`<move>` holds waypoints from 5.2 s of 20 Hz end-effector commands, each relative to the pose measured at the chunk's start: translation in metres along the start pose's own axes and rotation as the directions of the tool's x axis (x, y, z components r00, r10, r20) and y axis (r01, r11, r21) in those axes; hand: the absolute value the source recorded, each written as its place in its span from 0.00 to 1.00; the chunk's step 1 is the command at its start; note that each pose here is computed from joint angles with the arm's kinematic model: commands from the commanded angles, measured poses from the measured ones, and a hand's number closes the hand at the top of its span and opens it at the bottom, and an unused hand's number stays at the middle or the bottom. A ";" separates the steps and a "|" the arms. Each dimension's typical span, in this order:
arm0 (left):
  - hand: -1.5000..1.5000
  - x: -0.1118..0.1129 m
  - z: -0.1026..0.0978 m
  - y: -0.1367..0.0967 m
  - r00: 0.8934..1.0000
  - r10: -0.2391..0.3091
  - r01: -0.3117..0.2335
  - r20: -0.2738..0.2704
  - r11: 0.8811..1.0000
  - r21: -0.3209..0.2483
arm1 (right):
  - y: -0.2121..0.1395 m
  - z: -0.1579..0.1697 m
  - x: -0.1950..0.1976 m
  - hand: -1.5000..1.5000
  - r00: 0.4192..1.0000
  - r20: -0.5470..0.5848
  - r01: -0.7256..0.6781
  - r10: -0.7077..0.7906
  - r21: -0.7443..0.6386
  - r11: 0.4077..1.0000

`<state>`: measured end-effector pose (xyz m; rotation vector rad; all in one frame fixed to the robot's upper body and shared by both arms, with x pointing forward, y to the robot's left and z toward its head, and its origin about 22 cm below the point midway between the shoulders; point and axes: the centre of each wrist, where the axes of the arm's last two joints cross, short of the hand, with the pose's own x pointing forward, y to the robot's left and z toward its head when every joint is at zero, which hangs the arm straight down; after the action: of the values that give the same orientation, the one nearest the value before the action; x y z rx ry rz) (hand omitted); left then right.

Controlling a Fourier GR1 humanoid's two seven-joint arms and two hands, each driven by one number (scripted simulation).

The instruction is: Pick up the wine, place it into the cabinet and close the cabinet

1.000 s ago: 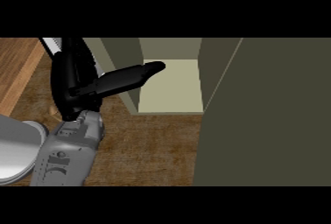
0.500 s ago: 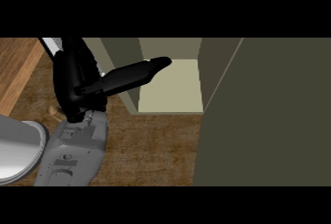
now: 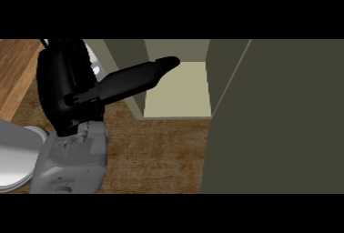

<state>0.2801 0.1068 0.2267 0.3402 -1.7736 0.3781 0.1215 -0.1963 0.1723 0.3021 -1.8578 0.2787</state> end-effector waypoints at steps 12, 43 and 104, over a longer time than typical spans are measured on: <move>0.00 0.008 -0.002 0.068 0.996 -0.084 0.084 0.000 0.992 0.096 | -0.001 0.032 0.049 0.00 0.996 0.089 -0.006 0.006 -0.002 1.000; 0.00 -0.115 -0.001 0.168 0.977 -0.094 0.128 -0.190 0.976 0.175 | 0.004 0.033 0.059 0.00 0.996 0.092 0.001 -0.004 0.036 0.999; 0.00 -0.343 0.028 0.203 0.936 0.260 -0.180 -0.237 0.934 0.310 | 0.009 0.030 0.055 0.00 0.995 0.100 0.012 -0.015 0.030 0.999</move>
<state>0.2458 0.2905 -0.1183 0.2868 -1.4734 0.7651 0.1216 -0.1838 0.1831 0.2852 -1.8692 0.3023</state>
